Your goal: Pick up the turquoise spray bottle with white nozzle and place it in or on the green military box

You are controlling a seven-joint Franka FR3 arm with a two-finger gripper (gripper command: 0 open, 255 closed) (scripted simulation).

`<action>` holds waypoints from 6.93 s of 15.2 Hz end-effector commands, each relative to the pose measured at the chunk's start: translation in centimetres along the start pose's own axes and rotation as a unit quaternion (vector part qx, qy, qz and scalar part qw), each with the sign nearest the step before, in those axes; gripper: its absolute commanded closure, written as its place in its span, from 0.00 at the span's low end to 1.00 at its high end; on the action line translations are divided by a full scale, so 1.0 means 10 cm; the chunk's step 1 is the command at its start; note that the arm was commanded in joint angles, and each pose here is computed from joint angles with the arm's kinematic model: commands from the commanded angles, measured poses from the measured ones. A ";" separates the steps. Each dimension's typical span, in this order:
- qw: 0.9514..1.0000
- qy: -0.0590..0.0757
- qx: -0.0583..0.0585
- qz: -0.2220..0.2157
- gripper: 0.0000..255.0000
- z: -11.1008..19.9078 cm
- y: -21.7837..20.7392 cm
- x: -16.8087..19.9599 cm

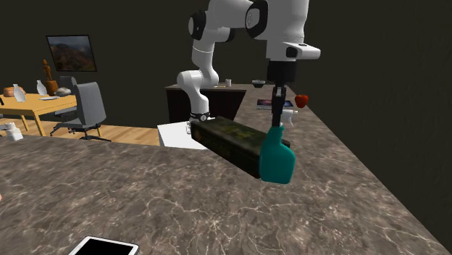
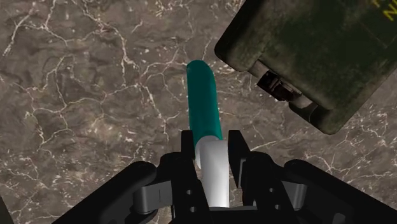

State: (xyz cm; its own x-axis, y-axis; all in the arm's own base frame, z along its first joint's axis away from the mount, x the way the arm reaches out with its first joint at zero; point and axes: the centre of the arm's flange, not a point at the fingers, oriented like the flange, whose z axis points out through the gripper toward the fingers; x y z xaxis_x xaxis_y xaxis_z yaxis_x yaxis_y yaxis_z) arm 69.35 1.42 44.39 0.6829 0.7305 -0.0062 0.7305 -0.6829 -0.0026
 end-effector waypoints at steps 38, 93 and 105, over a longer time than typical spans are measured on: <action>1.000 0.000 0.000 0.000 1.00 -1.87 -1.07 -0.91; 1.000 0.000 0.000 0.000 0.00 -0.74 -2.35 -1.97; 1.000 0.000 0.000 0.000 0.00 -1.24 -2.35 -1.98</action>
State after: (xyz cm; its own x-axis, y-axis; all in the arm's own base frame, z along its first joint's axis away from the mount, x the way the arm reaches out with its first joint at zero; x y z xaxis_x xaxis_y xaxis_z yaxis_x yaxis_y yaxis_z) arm 38.75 3.04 56.92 0.6827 0.7306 -0.0060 0.7306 -0.6828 -0.0025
